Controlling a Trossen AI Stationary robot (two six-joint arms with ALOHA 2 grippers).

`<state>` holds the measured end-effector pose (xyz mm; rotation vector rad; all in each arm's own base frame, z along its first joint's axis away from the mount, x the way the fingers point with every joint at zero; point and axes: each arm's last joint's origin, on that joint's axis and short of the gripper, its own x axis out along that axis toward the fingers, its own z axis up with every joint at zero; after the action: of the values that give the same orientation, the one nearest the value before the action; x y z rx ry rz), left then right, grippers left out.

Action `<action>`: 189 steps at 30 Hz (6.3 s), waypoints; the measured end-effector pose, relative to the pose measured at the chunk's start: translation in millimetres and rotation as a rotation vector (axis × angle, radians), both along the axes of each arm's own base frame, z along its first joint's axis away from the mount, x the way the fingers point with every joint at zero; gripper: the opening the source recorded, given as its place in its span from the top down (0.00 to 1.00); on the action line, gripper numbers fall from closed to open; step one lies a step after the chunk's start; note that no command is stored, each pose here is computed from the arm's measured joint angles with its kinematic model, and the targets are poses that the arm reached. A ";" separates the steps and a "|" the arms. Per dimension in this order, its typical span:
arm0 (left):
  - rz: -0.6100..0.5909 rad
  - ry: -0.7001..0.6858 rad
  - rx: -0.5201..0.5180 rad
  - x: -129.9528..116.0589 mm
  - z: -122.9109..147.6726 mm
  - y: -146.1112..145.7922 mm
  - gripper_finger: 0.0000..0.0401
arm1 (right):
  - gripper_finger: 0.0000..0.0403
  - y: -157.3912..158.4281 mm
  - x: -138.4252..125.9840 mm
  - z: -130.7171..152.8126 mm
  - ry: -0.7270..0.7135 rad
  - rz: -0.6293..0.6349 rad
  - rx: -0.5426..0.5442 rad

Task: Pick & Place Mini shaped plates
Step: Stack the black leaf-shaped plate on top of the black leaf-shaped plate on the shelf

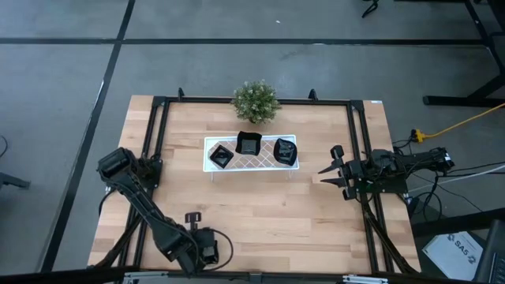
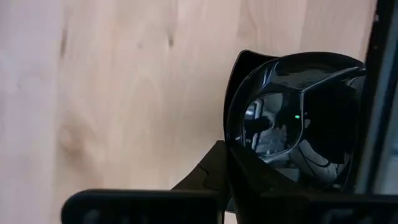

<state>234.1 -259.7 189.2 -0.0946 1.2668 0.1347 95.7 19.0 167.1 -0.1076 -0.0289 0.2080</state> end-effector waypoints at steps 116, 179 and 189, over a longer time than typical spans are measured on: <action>-0.131 -0.317 0.130 26.2 53.0 39.1 1.00 | 0.69 0.0 0.0 0.0 0.000 0.000 0.000; -0.036 -0.885 0.396 128.3 147.9 289.6 1.00 | 0.69 0.0 0.0 0.1 -0.001 0.000 0.000; -0.031 -0.699 0.375 161.6 154.9 293.8 0.99 | 0.69 0.0 0.0 0.1 -0.001 0.000 0.000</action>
<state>395.7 34.1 344.1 0.1901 0.5310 0.2827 95.7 19.0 167.2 -0.1077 -0.0298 0.2081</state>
